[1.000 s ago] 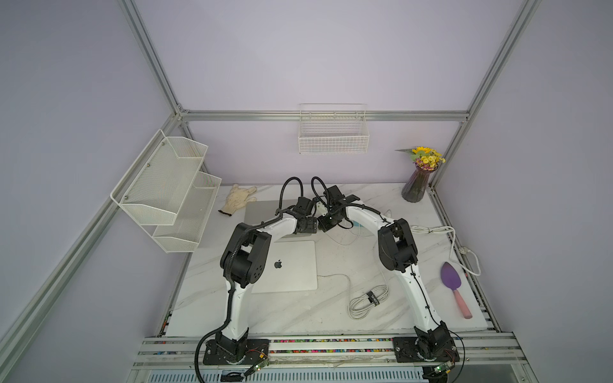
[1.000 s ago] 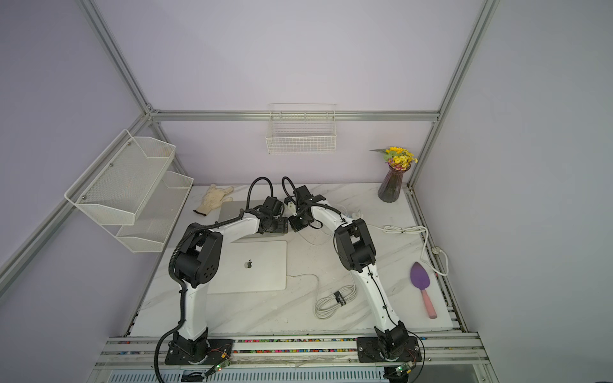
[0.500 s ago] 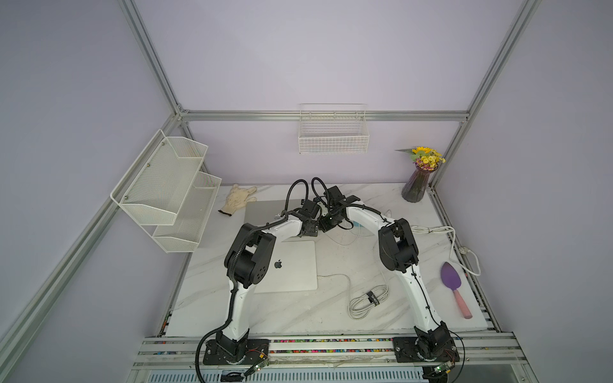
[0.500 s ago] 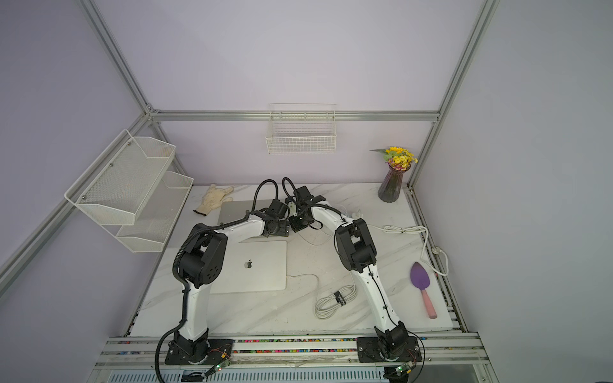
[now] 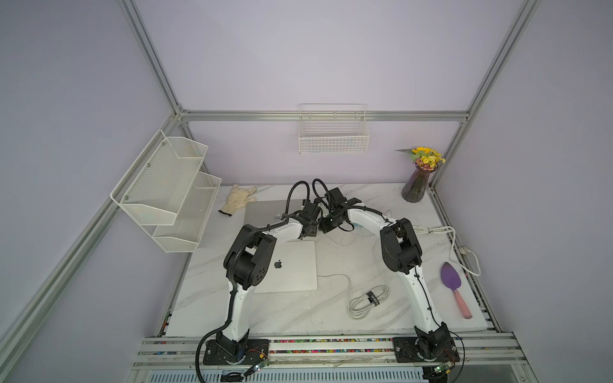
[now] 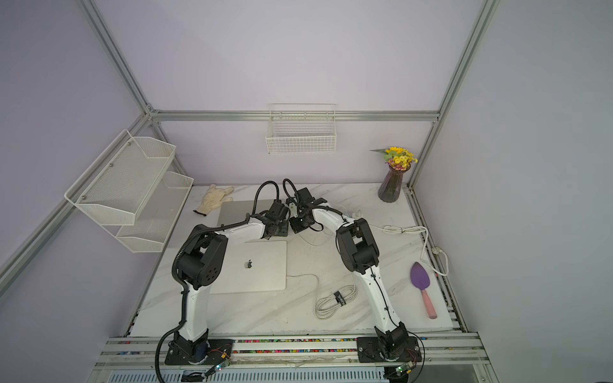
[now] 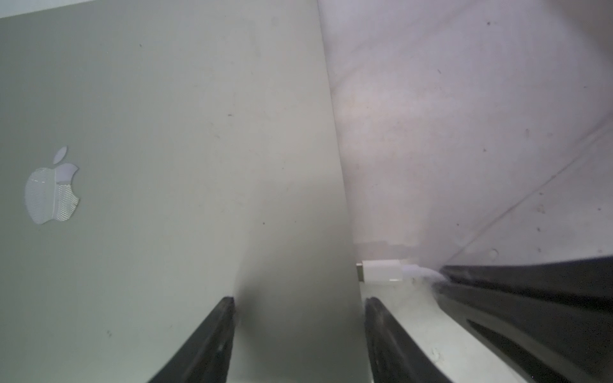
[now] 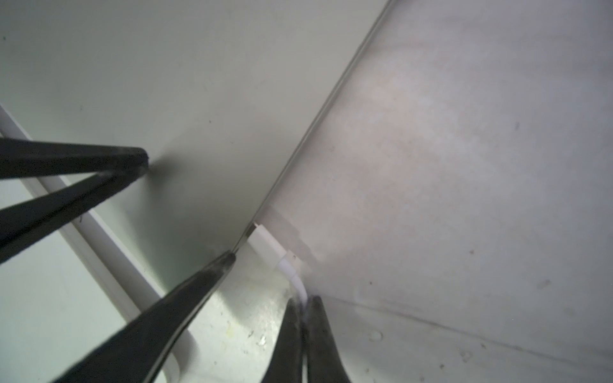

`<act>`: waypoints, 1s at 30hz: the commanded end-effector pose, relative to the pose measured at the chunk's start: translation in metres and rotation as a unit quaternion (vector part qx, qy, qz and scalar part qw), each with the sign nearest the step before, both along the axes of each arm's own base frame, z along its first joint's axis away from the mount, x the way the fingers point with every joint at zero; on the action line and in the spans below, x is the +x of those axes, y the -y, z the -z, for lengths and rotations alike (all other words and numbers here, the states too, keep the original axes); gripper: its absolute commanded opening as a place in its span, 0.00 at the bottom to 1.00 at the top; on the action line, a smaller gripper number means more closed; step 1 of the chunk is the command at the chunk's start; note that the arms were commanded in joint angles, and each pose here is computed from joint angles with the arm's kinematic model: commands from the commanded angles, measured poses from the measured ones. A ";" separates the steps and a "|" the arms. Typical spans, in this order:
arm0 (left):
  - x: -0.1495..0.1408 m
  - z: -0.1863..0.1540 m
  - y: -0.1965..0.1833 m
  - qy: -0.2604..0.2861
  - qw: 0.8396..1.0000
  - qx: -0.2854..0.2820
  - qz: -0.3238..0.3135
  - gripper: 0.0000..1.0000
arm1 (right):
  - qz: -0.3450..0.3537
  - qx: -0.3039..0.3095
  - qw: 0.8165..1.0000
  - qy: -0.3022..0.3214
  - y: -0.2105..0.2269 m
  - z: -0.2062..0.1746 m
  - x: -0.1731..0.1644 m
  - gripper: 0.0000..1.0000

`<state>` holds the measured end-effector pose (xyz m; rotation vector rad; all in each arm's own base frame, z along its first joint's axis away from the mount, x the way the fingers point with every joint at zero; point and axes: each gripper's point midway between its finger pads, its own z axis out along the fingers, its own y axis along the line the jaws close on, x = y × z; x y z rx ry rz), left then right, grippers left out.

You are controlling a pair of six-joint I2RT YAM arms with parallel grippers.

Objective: Unplug the laptop charger
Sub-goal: Remove the charging cable from the laptop.

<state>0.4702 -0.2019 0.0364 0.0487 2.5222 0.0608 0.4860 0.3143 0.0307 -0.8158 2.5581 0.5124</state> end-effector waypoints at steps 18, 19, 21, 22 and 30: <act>-0.036 0.027 -0.043 -0.076 0.996 0.026 -0.028 0.71 | 0.120 0.085 0.988 0.037 0.018 -0.068 0.051 0.31; -0.030 0.012 -0.042 -0.056 0.998 0.019 -0.029 0.71 | 0.122 0.099 0.987 0.040 0.014 -0.078 0.055 0.38; -0.019 -0.017 -0.039 -0.018 0.999 0.009 -0.029 0.71 | 0.123 0.127 0.983 0.046 0.008 -0.101 0.058 0.45; -0.013 -0.035 -0.037 0.005 1.000 0.001 -0.027 0.71 | 0.118 0.140 0.982 0.050 0.004 -0.114 0.056 0.47; 0.029 -0.157 0.031 0.201 0.963 -0.120 0.132 0.73 | 0.182 0.144 0.965 0.124 0.057 -0.212 0.038 0.47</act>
